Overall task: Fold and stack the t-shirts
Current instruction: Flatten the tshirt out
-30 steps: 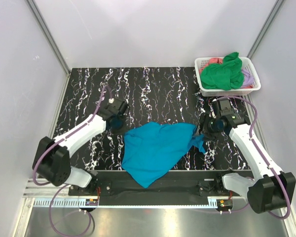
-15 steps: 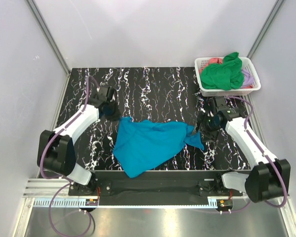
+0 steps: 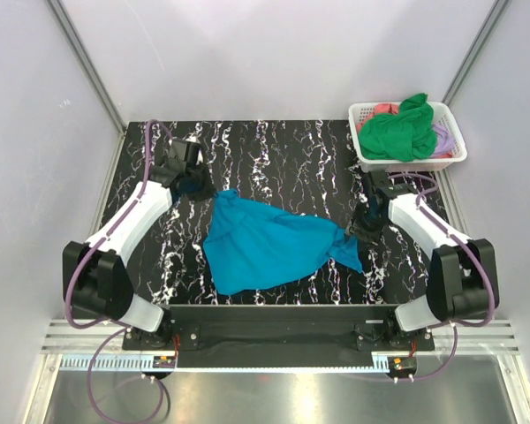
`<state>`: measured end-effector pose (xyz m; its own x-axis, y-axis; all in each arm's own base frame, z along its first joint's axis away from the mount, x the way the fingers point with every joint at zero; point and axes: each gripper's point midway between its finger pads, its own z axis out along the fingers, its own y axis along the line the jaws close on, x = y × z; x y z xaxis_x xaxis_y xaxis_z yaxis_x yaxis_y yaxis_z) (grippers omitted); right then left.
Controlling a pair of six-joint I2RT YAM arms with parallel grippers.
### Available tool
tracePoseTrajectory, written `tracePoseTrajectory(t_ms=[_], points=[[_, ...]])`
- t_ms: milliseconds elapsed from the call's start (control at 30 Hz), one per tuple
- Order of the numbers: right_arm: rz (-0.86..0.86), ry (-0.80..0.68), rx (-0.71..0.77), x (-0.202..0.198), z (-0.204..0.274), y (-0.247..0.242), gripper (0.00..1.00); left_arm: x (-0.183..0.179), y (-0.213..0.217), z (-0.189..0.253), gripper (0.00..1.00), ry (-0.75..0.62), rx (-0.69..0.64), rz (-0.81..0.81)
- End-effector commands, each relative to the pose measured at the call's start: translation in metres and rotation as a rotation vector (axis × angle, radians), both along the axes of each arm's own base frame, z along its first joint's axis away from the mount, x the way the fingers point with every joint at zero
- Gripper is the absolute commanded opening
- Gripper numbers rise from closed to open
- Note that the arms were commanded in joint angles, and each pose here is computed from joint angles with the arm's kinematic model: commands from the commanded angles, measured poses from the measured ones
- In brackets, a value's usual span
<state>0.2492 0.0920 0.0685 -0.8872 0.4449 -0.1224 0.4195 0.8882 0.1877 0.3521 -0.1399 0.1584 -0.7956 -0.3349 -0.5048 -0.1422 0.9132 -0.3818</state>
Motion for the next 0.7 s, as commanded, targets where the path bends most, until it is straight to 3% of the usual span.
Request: tracePoseTrajectory(t_ms=[0, 200, 367, 667], points=[[-0.061, -0.022, 0.082, -0.014, 0.008, 0.009, 0.52, 0.019, 0.007, 0.022, 0.0, -0.079, 0.043, 0.006], [-0.092, 0.014, 0.102, -0.036, -0.005, 0.009, 0.63, 0.034, 0.022, 0.006, 0.0, -0.043, 0.065, 0.051], [-0.072, 0.003, 0.074, -0.033, -0.015, 0.005, 0.64, 0.048, 0.027, 0.003, 0.0, -0.044, 0.065, 0.07], [-0.053, -0.004, 0.055, -0.033, -0.043, 0.002, 0.46, 0.059, 0.019, -0.004, 0.0, -0.02, 0.036, 0.042]])
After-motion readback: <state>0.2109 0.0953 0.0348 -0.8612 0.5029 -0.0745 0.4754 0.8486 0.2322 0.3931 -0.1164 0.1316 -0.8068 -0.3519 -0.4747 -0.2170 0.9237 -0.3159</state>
